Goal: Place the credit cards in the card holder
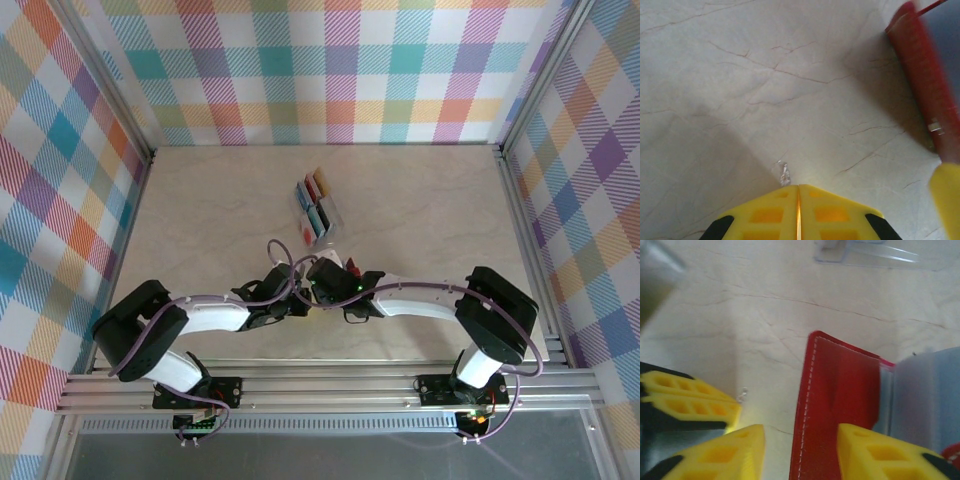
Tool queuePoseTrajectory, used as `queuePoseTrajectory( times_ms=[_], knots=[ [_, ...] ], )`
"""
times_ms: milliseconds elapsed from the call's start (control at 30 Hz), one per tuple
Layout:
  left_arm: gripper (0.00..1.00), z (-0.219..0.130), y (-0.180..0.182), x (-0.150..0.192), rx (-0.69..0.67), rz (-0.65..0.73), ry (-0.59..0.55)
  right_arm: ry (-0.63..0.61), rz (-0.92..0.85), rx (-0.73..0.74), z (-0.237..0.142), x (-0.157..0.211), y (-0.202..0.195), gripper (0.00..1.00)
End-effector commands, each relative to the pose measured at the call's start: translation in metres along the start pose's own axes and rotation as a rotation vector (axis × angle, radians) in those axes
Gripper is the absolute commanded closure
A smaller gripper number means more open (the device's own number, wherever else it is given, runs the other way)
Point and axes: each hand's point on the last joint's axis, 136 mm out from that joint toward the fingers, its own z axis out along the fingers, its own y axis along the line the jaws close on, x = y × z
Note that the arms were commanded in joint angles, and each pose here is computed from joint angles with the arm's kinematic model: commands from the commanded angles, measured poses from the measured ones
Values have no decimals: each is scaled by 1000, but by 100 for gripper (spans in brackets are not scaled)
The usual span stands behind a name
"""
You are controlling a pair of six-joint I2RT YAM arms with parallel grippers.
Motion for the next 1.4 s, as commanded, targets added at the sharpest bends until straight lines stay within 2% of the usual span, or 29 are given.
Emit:
queuePoseTrajectory(
  times_ms=[0, 167, 333, 567, 800, 1000, 1200, 1367],
  knots=[
    [91, 0, 1, 1, -18, -16, 3, 10, 14, -118, 1, 4, 13, 49],
    [89, -23, 6, -10, -41, -39, -63, 47, 111, -224, 11, 14, 2, 33],
    [87, -41, -4, -19, -6, -36, -92, 61, 198, -333, 15, 16, -2, 23],
    [87, -28, -35, -33, 55, -5, -61, 75, 307, -410, 20, 22, -14, 19],
    [96, 5, -57, -50, 58, 8, -23, 72, 366, -448, 19, 28, -22, 27],
    [100, 23, -63, -59, 86, -26, -24, 64, 409, -507, 16, 31, -23, 37],
    [100, -4, -36, -74, 30, -113, -126, 56, 454, -486, 17, 37, -37, 49],
    [100, -14, -33, -79, 16, -100, -135, 65, 462, -520, 17, 37, -32, 68]
  ],
)
